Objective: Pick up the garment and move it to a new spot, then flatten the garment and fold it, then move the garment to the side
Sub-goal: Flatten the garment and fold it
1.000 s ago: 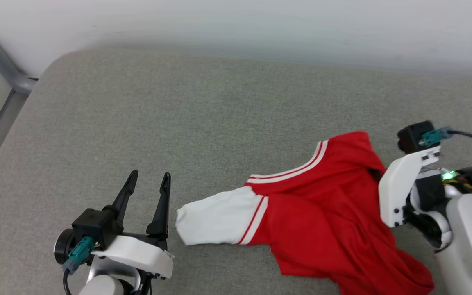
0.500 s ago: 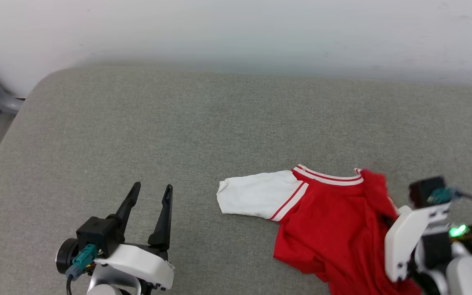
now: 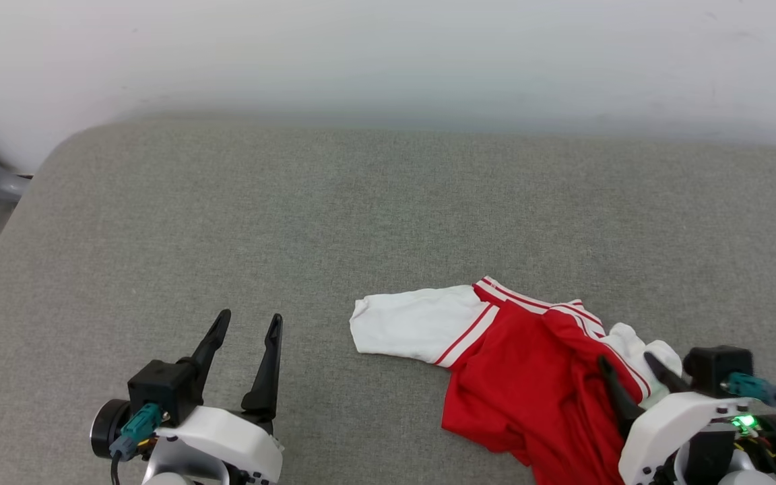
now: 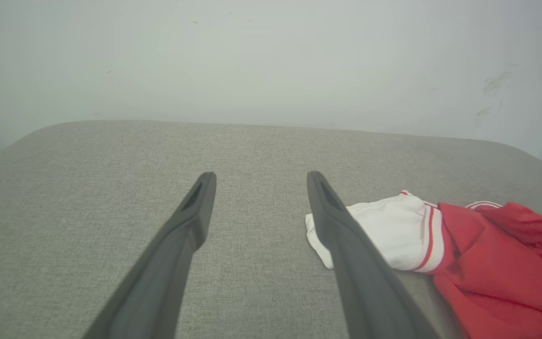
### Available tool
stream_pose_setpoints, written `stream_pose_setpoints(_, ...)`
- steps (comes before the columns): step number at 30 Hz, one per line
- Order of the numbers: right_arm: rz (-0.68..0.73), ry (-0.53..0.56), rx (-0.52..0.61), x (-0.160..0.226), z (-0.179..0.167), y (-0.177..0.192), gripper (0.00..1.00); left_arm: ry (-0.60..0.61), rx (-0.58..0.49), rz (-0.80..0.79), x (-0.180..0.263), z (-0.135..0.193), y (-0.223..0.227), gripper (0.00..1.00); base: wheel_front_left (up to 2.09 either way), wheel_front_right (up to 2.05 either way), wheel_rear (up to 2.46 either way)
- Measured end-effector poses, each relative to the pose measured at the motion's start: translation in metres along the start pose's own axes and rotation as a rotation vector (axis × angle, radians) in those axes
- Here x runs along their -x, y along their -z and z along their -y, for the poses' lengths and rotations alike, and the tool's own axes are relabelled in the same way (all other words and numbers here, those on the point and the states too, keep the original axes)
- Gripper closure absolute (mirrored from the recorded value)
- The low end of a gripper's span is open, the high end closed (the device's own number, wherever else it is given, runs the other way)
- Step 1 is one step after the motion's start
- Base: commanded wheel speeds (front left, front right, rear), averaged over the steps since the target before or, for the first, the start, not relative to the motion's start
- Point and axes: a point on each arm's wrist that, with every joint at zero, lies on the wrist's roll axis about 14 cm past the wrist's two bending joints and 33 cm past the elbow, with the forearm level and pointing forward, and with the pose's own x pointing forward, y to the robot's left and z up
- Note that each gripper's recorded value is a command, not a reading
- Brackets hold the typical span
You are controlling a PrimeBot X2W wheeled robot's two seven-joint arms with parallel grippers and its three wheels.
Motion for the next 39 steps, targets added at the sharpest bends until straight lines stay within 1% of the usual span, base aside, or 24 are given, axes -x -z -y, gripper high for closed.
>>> stream_pose_setpoints(1, 0.047, 0.006, 0.003, 0.002, 0.002, -0.008, 0.00, -0.001, -0.001, -0.001, 0.001, 0.000, 0.000, 0.00, 0.00, 0.00, 0.00)
stream_pose_setpoints(2, 0.047, 0.006, 0.003, 0.002, 0.002, -0.008, 0.00, -0.001, -0.001, -0.001, 0.001, 0.000, 0.000, 0.00, 0.00, 0.00, 0.00)
stream_pose_setpoints(3, 0.092, 0.008, 0.005, 0.004, 0.002, -0.016, 0.00, -0.005, -0.001, -0.003, 0.002, -0.001, 0.001, 0.00, 0.00, 0.00, 0.00)
stream_pose_setpoints(4, 0.165, 0.011, 0.003, 0.010, 0.002, -0.027, 0.00, -0.010, -0.002, -0.014, 0.005, -0.002, 0.003, 0.00, 0.00, 0.00, 0.00)
stream_pose_setpoints(5, 0.197, 0.012, 0.002, 0.013, 0.002, -0.031, 0.00, -0.013, -0.004, -0.018, 0.006, -0.003, 0.003, 0.00, 0.00, 0.00, 0.00)
stream_pose_setpoints(6, 0.197, 0.012, 0.002, 0.013, 0.002, -0.031, 0.00, -0.013, -0.004, -0.018, 0.006, -0.003, 0.003, 0.00, 0.00, 0.00, 0.00)
stream_pose_setpoints(7, 0.265, 0.017, 0.001, 0.020, 0.003, -0.042, 0.00, -0.015, -0.008, -0.017, 0.007, -0.004, 0.002, 0.00, 0.00, 0.00, 0.00)
stream_pose_setpoints(8, 0.265, 0.017, 0.001, 0.020, 0.003, -0.042, 0.00, -0.015, -0.008, -0.017, 0.007, -0.004, 0.002, 0.00, 0.00, 0.00, 0.00)
stream_pose_setpoints(10, 0.342, 0.024, 0.005, 0.030, 0.005, -0.057, 0.00, -0.019, -0.006, -0.026, 0.010, -0.004, 0.002, 0.00, 0.00, 0.00, 0.00)
stream_pose_setpoints(13, 0.376, 0.037, 0.008, 0.040, 0.008, -0.063, 0.00, -0.018, -0.011, -0.037, 0.011, -0.005, 0.002, 0.00, 0.00, 0.00, 0.00)
stream_pose_setpoints(17, 0.384, 0.055, 0.007, 0.048, 0.014, -0.064, 0.00, 0.005, -0.021, -0.087, 0.006, -0.007, 0.007, 0.00, 0.00, 0.00, 0.00)
stream_pose_setpoints(21, 0.379, 0.071, 0.000, 0.049, 0.019, -0.063, 0.00, 0.072, -0.033, -0.144, -0.015, -0.001, 0.004, 0.00, 0.00, 0.00, 0.00)
stream_pose_setpoints(24, 0.366, 0.081, -0.007, 0.047, 0.023, -0.060, 0.00, 0.126, -0.043, -0.219, -0.033, 0.006, 0.009, 0.00, 0.00, 0.00, 0.00)
stream_pose_setpoints(25, 0.366, 0.081, -0.007, 0.047, 0.023, -0.060, 0.00, 0.126, -0.043, -0.219, -0.033, 0.006, 0.009, 0.00, 0.00, 0.00, 0.00)
stream_pose_setpoints(26, 0.351, 0.087, -0.011, 0.045, 0.025, -0.057, 0.00, 0.168, -0.048, -0.288, -0.044, 0.012, 0.017, 0.00, 0.00, 0.00, 0.00)
stream_pose_setpoints(33, 0.319, 0.114, -0.019, 0.035, 0.035, -0.049, 0.00, 0.325, -0.093, -0.535, -0.069, 0.039, 0.056, 0.00, 0.00, 0.00, 0.00)
stream_pose_setpoints(36, 0.303, 0.123, -0.025, 0.030, 0.039, -0.045, 0.00, 0.366, -0.122, -0.638, -0.076, 0.043, 0.076, 0.00, 0.00, 0.00, 0.00)
stream_pose_setpoints(37, 0.303, 0.123, -0.025, 0.030, 0.039, -0.045, 0.00, 0.366, -0.122, -0.638, -0.076, 0.043, 0.076, 0.00, 0.00, 0.00, 0.00)
stream_pose_setpoints(39, 0.281, 0.130, -0.035, 0.025, 0.042, -0.038, 0.00, 0.392, -0.155, -0.720, -0.081, 0.042, 0.095, 0.00, 0.00, 0.00, 0.00)
